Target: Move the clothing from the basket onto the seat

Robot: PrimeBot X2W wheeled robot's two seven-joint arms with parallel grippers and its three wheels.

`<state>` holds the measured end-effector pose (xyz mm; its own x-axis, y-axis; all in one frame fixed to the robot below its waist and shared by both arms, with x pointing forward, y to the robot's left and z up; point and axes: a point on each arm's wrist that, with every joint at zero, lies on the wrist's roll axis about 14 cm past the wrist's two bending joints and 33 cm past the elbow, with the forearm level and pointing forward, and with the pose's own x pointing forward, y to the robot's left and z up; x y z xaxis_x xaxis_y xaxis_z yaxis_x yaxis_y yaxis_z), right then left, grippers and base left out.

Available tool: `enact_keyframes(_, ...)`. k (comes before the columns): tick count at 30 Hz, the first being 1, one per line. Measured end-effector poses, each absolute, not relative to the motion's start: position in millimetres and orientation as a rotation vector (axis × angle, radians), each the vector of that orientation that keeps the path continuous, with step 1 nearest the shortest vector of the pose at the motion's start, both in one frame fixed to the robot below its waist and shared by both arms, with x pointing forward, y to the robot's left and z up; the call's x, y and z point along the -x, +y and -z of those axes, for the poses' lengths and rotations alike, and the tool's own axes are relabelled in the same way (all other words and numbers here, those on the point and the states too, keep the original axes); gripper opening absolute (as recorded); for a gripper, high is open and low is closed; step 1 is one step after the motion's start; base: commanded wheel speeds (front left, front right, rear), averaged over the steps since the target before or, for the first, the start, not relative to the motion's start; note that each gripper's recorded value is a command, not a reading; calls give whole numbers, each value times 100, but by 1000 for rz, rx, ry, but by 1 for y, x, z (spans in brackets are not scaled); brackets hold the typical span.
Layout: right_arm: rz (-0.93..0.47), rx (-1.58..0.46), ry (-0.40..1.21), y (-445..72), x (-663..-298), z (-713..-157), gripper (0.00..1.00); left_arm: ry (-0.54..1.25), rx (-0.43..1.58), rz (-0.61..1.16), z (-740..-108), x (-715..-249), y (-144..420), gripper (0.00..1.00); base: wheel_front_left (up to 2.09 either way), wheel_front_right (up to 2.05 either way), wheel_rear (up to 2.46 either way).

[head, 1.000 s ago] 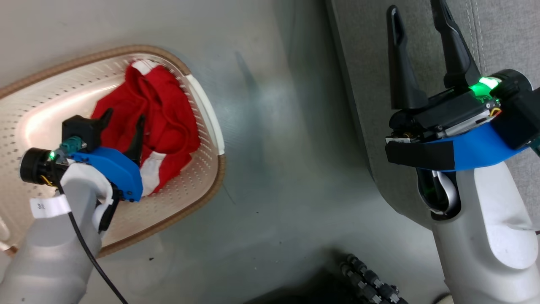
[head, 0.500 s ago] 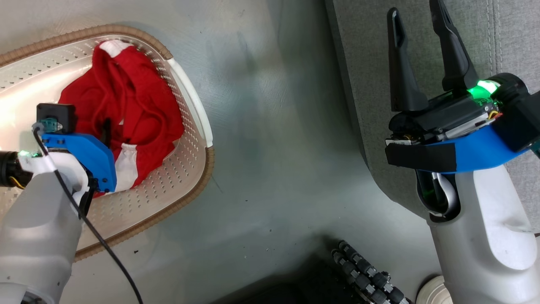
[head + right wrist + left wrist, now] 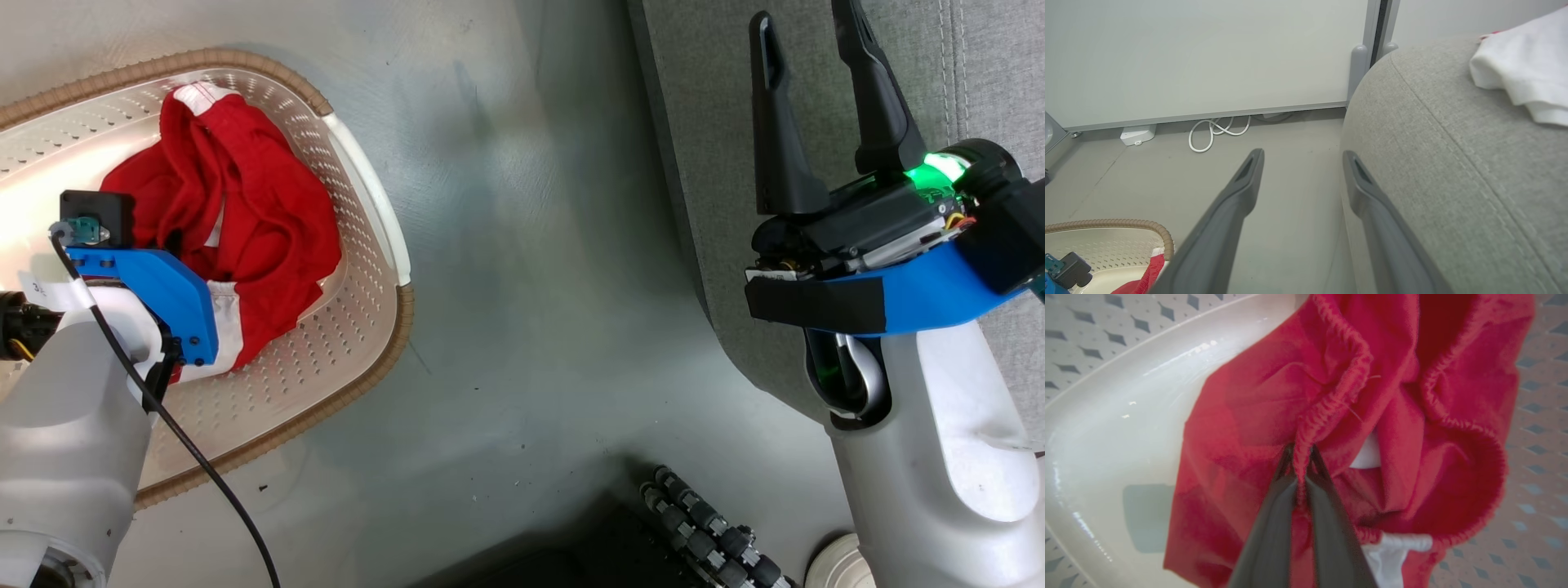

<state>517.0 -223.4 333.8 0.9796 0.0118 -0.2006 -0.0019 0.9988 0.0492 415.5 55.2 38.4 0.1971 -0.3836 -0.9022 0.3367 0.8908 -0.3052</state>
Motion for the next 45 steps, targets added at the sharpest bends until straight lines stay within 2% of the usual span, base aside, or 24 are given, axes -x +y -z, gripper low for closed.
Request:
enact_keyframes(10, -30, -49, 175, -218, -524, -347, 100, 1220, 76, 485, -50, -429, 52, 0, 0, 0, 0)
enact_keyframes(15, -42, -12, 160, -215, -523, -363, 100, 1177, 50, 571, -81, -418, 32, 0, 0, 0, 0)
enact_keyframes(29, -117, -23, 57, -176, -495, -453, 100, 792, 74, 653, -248, -426, 0, 0, 0, 0, 0)
enact_keyframes(45, -238, -83, -83, -123, -427, -546, 100, 226, 46, 723, -475, -427, -21, 0, 0, 0, 0)
